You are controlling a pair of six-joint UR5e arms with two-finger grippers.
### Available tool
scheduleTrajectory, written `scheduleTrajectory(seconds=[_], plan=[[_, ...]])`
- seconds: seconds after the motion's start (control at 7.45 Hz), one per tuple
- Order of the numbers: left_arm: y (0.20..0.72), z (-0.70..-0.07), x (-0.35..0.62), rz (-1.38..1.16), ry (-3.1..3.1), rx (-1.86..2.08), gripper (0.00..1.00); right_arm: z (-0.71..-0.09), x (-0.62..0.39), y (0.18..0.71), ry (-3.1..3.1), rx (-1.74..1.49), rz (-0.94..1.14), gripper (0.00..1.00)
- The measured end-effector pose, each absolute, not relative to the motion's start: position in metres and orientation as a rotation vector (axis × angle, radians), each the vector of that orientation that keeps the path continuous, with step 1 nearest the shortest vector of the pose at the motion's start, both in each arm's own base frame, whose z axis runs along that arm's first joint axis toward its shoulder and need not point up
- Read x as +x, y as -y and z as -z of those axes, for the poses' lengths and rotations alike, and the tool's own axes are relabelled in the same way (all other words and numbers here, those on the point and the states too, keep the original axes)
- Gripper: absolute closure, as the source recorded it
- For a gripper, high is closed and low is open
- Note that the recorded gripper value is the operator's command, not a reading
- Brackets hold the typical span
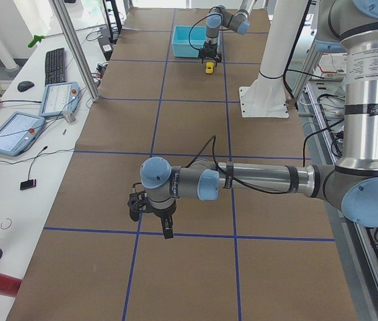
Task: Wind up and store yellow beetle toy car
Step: 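Close the right gripper on the car and lift it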
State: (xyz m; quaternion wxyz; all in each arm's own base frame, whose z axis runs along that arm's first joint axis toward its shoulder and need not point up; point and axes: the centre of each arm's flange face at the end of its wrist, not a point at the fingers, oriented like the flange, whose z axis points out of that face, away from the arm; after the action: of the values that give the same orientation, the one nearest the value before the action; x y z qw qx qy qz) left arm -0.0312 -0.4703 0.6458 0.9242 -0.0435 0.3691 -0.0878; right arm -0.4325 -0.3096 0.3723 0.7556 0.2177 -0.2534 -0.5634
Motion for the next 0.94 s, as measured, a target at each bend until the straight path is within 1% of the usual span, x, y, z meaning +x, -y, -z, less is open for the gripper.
scheduleTrajectory(seconds=[0.27,0.4,0.54,0.67,0.94], plan=[[0.471,-0.647,-0.031,0.181,-0.757,-0.091,0.00,-0.377,-0.440,0.301,0.541,0.470,1.248,0.01],[0.471,-0.647,-0.031,0.180,-0.757,-0.091,0.00,-0.381,-0.445,0.295,0.533,0.466,1.261,0.03],[0.471,-0.648,-0.031,0.180,-0.757,-0.092,0.00,-0.384,-0.449,0.290,0.523,0.465,1.272,0.06],[0.470,-0.649,-0.031,0.179,-0.757,-0.094,0.00,-0.386,-0.451,0.288,0.514,0.466,1.277,0.13],[0.470,-0.650,-0.031,0.178,-0.756,-0.095,0.00,-0.387,-0.449,0.292,0.502,0.474,1.289,0.77]])
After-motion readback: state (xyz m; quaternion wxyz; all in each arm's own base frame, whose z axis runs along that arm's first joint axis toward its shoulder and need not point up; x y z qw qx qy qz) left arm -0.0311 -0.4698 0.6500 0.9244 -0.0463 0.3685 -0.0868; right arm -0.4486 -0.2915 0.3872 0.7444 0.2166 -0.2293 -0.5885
